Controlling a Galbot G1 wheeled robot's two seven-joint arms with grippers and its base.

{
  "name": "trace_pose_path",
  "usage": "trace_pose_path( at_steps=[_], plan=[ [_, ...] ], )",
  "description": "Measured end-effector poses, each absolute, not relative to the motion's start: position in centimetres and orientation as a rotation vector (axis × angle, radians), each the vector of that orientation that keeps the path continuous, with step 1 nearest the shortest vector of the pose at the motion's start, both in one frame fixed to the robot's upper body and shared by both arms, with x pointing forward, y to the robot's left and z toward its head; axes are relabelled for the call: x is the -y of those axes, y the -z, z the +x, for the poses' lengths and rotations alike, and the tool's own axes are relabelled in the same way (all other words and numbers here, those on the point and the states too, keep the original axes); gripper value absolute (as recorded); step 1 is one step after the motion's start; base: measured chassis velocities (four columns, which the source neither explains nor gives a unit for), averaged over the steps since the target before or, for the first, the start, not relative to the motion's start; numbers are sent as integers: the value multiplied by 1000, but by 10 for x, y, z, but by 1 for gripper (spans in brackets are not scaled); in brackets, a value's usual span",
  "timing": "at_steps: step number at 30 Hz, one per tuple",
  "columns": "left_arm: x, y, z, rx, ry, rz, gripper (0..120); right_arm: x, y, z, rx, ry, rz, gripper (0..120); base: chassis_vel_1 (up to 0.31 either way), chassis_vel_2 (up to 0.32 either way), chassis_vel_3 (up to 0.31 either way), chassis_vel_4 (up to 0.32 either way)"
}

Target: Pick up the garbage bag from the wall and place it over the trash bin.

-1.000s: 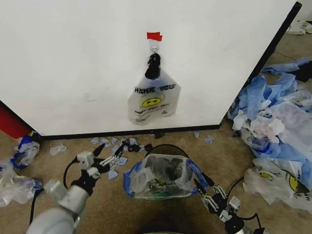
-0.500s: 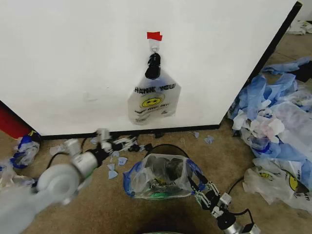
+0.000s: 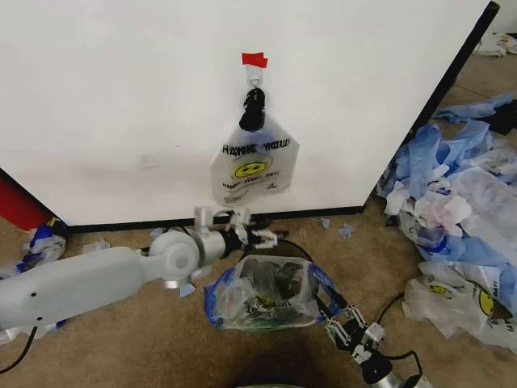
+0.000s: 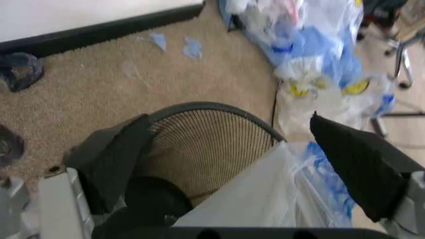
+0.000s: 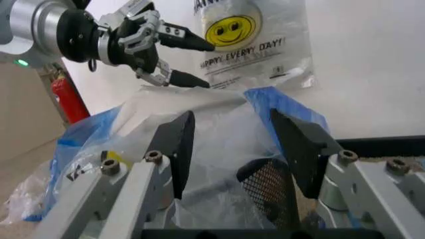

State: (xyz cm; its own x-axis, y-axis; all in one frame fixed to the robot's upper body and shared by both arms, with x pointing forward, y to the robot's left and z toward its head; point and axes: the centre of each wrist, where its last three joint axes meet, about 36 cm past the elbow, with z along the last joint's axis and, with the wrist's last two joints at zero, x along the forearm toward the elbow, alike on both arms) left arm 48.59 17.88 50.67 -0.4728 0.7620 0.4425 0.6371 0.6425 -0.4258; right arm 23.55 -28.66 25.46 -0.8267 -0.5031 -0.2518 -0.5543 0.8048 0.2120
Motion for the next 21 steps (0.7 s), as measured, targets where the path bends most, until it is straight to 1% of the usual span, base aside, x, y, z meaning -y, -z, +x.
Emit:
trace_pose_path(
  at_steps=[4, 6, 13, 21],
  plan=[
    [-173, -512, 489, 2238, -218, -1099, 96, 283, -254, 235, -2805, -421, -826, 44, 0, 0, 0, 0],
    [-172, -521, 499, 2247, -169, -1118, 97, 281, -253, 236, -2799, -423, -826, 44, 0, 0, 0, 0],
    [-170, -529, 520, 2284, -125, -1121, 97, 277, -256, 233, -2786, -417, -830, 43, 0, 0, 0, 0],
    [-160, -534, 520, 2263, -85, -1136, 97, 272, -262, 235, -2763, -425, -834, 43, 0, 0, 0, 0]
  ],
)
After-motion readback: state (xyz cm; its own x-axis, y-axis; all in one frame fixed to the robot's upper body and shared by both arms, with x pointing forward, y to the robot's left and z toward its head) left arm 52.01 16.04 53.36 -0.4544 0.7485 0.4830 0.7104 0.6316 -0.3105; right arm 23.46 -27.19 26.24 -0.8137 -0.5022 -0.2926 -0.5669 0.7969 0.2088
